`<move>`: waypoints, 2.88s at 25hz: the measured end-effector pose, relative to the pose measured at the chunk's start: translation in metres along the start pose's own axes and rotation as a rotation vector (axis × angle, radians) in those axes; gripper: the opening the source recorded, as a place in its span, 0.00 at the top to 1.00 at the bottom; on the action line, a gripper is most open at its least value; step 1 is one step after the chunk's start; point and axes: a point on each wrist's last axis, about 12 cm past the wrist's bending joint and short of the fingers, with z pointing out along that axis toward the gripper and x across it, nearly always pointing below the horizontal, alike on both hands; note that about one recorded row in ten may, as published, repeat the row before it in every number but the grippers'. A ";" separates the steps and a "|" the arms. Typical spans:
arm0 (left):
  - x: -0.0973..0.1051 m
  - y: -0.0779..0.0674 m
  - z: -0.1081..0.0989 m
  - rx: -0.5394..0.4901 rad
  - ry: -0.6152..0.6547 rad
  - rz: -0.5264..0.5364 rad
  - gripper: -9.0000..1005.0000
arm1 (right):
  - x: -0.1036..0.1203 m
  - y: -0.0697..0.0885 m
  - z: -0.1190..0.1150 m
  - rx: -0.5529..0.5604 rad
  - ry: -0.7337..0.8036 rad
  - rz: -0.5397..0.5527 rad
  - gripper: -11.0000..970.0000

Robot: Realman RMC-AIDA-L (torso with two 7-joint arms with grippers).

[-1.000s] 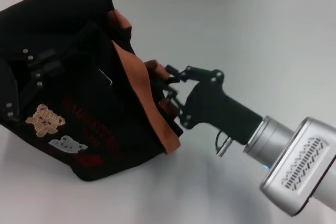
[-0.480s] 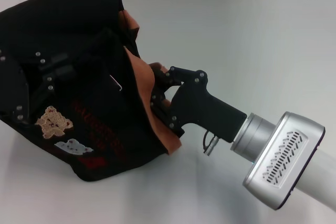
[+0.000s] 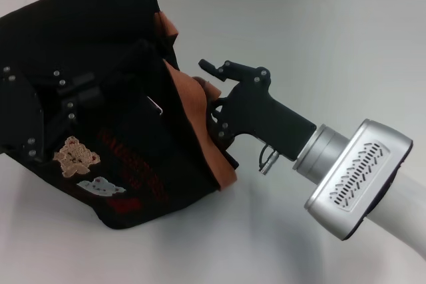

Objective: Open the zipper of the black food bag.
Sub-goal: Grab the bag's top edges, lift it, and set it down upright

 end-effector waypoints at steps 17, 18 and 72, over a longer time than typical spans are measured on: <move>0.000 0.003 0.004 0.003 -0.002 0.004 0.90 | 0.005 0.010 -0.012 -0.021 0.019 0.000 0.68; 0.000 0.003 0.004 0.003 -0.002 0.004 0.90 | 0.004 0.010 -0.013 -0.019 0.018 0.002 0.68; 0.001 0.002 0.012 0.026 -0.017 0.008 0.90 | -0.001 0.031 -0.029 -0.042 -0.024 0.060 0.68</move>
